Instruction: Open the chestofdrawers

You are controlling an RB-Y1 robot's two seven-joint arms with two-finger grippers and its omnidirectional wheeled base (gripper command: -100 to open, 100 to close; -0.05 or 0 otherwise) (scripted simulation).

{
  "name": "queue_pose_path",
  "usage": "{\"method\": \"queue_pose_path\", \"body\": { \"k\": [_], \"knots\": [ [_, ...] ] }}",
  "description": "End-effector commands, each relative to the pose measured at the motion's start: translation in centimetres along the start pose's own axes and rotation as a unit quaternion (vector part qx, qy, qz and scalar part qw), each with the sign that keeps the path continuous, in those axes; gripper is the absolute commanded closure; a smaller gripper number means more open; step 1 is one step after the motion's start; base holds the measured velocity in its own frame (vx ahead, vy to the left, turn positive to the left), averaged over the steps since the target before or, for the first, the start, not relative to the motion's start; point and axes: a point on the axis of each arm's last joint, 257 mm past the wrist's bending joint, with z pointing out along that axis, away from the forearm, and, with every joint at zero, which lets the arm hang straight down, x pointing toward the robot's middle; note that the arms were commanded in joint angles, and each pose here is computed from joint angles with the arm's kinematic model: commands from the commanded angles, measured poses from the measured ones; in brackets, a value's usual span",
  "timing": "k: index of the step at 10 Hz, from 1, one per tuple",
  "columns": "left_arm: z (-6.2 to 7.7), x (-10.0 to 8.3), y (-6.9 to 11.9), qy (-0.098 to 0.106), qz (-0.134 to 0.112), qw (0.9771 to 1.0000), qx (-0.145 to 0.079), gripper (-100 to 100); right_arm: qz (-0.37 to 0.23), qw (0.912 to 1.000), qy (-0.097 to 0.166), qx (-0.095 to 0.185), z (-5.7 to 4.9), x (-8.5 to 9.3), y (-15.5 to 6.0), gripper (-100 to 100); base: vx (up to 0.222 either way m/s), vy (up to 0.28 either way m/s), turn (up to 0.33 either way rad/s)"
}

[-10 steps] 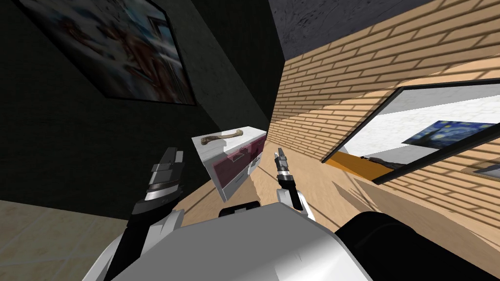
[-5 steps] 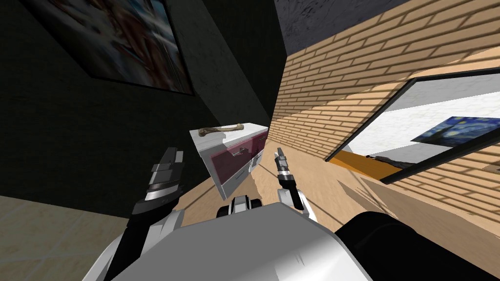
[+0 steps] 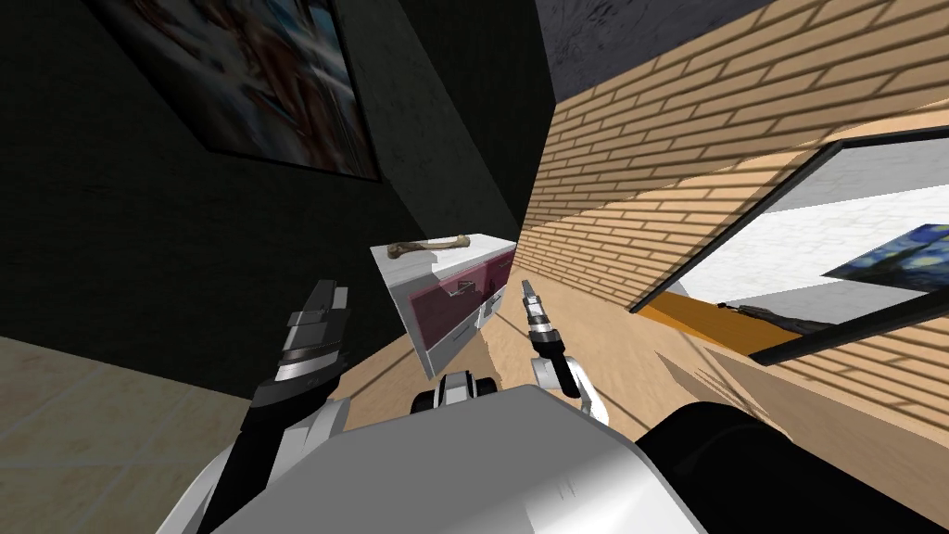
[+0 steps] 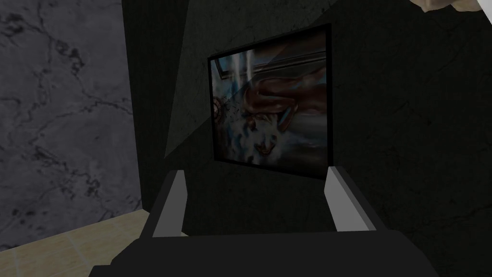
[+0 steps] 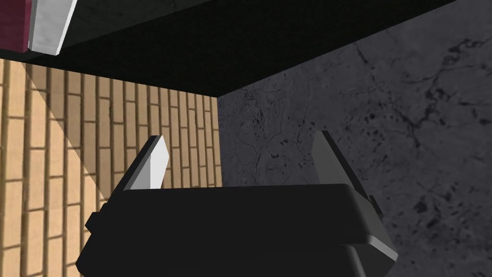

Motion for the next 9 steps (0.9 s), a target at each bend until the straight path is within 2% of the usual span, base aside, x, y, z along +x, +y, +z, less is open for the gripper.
{"method": "queue_pose_path", "body": {
  "k": [1, 4, 5, 6, 7, 8, 9],
  "knots": [
    [0.00, 0.00, 0.00, 0.000, 0.000, 1.0000, 0.000, 0, -0.070, 0.9972, 0.015, -0.021, 0.20, 0.18, 0.52, -100, 0.022, 0.053, 0.149],
    [0.00, 0.00, 0.00, 0.000, 0.000, 1.0000, 0.000, 0, -0.120, 0.9921, 0.020, -0.032, 0.26, 0.27, 0.77, -100, 0.018, 0.041, 0.058],
    [0.00, 0.00, 0.00, 0.000, 0.000, 1.0000, 0.000, 0, -0.153, 0.9870, 0.025, -0.043, 0.31, 0.37, 1.01, -100, 0.032, 0.041, 0.091],
    [0.00, 0.00, 0.00, 0.000, 0.000, 1.0000, 0.000, 0, -0.161, 0.9857, 0.025, -0.043, 0.31, 0.37, 1.01, -100, 0.028, 0.032, 0.060],
    [0.00, 0.00, 0.00, 0.000, 0.000, 1.0000, 0.000, 0, -0.194, 0.9791, 0.029, -0.054, 0.33, 0.48, 1.22, -100, 0.029, 0.046, 0.114],
    [0.00, 0.00, 0.00, 0.000, 0.000, 1.0000, 0.000, 0, -0.203, 0.9771, 0.029, -0.055, 0.33, 0.48, 1.22, -100, 0.025, 0.038, 0.059],
    [0.00, 0.00, 0.00, 0.000, 0.000, 1.0000, 0.000, 0, -0.235, 0.9691, 0.033, -0.066, 0.33, 0.60, 1.41, -100, 0.029, 0.043, 0.121]
  ]
}}
